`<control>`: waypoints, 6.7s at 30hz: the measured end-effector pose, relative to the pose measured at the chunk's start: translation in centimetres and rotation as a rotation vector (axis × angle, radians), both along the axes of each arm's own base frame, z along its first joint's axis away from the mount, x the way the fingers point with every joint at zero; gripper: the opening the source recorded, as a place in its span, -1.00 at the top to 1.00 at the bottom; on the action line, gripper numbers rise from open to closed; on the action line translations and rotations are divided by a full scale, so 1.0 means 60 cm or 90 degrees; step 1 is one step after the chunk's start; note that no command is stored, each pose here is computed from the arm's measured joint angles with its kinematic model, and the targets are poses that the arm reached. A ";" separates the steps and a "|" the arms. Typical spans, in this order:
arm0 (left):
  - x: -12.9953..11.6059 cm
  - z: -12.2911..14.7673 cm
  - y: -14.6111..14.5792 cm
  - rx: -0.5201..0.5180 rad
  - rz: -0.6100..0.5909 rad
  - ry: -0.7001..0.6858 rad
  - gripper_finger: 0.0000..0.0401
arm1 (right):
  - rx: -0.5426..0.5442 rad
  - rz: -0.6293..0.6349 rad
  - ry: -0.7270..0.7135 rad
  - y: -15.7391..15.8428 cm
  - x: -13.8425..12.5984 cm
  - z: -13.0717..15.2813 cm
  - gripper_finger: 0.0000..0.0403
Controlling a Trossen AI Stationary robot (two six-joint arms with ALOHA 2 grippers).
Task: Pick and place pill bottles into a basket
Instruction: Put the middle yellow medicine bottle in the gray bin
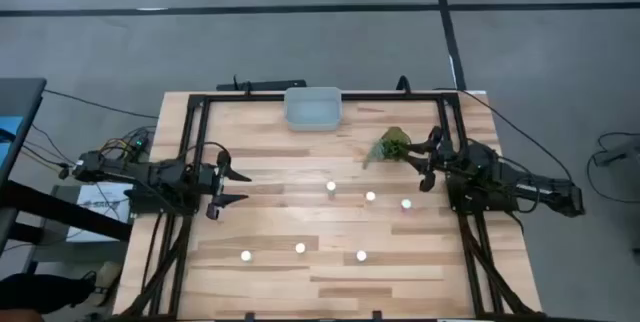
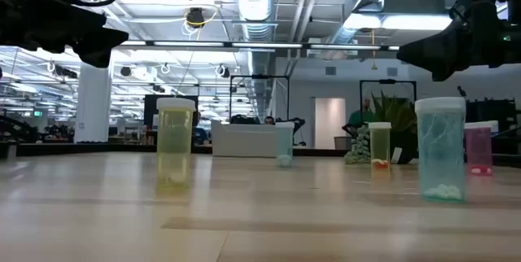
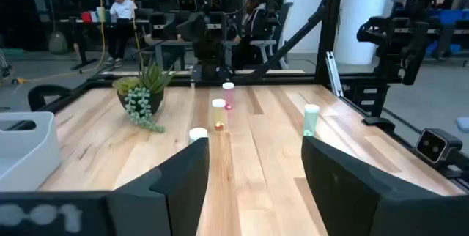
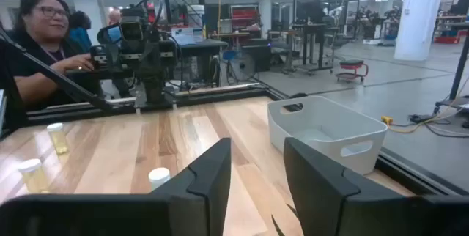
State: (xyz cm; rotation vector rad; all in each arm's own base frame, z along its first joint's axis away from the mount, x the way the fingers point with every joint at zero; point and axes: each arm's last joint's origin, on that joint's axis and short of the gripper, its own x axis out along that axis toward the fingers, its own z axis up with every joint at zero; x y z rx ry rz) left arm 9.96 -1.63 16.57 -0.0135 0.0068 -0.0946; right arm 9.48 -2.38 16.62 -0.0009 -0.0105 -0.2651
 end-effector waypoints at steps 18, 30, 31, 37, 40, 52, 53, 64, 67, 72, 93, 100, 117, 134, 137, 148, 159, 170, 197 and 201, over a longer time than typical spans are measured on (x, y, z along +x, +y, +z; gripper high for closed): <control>0.006 -0.009 -0.001 -0.044 0.004 0.047 -0.04 | 0.000 0.000 0.000 0.000 0.000 0.000 0.40; 0.020 -0.032 0.000 -0.110 0.070 0.144 -0.04 | 0.000 0.000 0.000 0.000 0.000 0.000 0.40; 0.021 -0.033 0.001 -0.117 0.080 0.148 -0.04 | 0.000 0.000 0.000 0.000 0.000 0.000 0.40; 0.027 -0.033 -0.002 -0.119 0.084 0.180 -0.04 | 0.000 0.000 0.000 0.000 0.000 0.000 0.40; 0.033 -0.023 -0.006 -0.114 0.075 0.189 -0.04 | 0.000 0.000 0.000 0.000 0.000 0.000 0.40; 0.114 0.035 -0.074 -0.075 -0.009 0.293 -0.04 | 0.000 0.000 0.000 0.000 0.000 0.000 0.40; 0.126 0.038 -0.083 -0.069 -0.015 0.306 -0.04 | 0.000 0.000 0.000 0.000 0.000 0.000 0.40; 0.247 -0.002 -0.164 0.050 -0.042 0.509 -0.04 | 0.000 0.000 0.000 0.000 0.000 0.000 0.40; 0.271 -0.015 -0.181 0.056 -0.055 0.531 -0.04 | 0.000 0.000 0.000 0.000 0.000 0.000 0.40; 0.296 -0.019 -0.199 0.067 -0.061 0.553 -0.04 | 0.000 0.000 0.000 0.000 0.000 0.000 0.40; 0.297 -0.005 -0.226 0.094 -0.046 0.500 -0.04 | 0.000 0.000 0.000 0.000 0.000 0.000 0.40; 0.301 -0.004 -0.221 0.083 -0.050 0.498 -0.04 | 0.000 0.000 0.000 0.000 0.000 0.000 0.40; 0.340 -0.034 -0.250 0.160 -0.064 0.509 -0.04 | 0.000 0.000 -0.002 0.000 0.000 0.000 0.40; 0.353 -0.017 -0.249 0.161 -0.055 0.495 -0.02 | 0.000 0.000 -0.001 0.000 0.000 0.000 0.40; 0.353 -0.017 -0.249 0.160 -0.055 0.495 0.09 | 0.000 0.000 -0.001 0.000 0.000 0.000 0.40; 0.356 -0.017 -0.243 0.163 -0.035 0.493 0.52 | 0.000 0.000 -0.001 0.000 0.000 0.000 0.40; 0.401 0.019 -0.172 0.268 0.152 0.494 0.41 | 0.000 0.000 -0.001 0.000 0.000 0.000 0.40; 0.457 0.095 -0.052 0.448 0.407 0.485 0.41 | 0.000 0.000 -0.001 0.000 0.000 0.000 0.40; 0.365 0.114 0.396 -0.042 0.557 0.436 0.43 | 0.000 0.001 -0.001 0.000 0.000 0.000 0.40; 0.353 0.100 0.410 -0.070 0.559 0.462 0.43 | 0.000 0.001 -0.001 0.000 0.000 0.000 0.40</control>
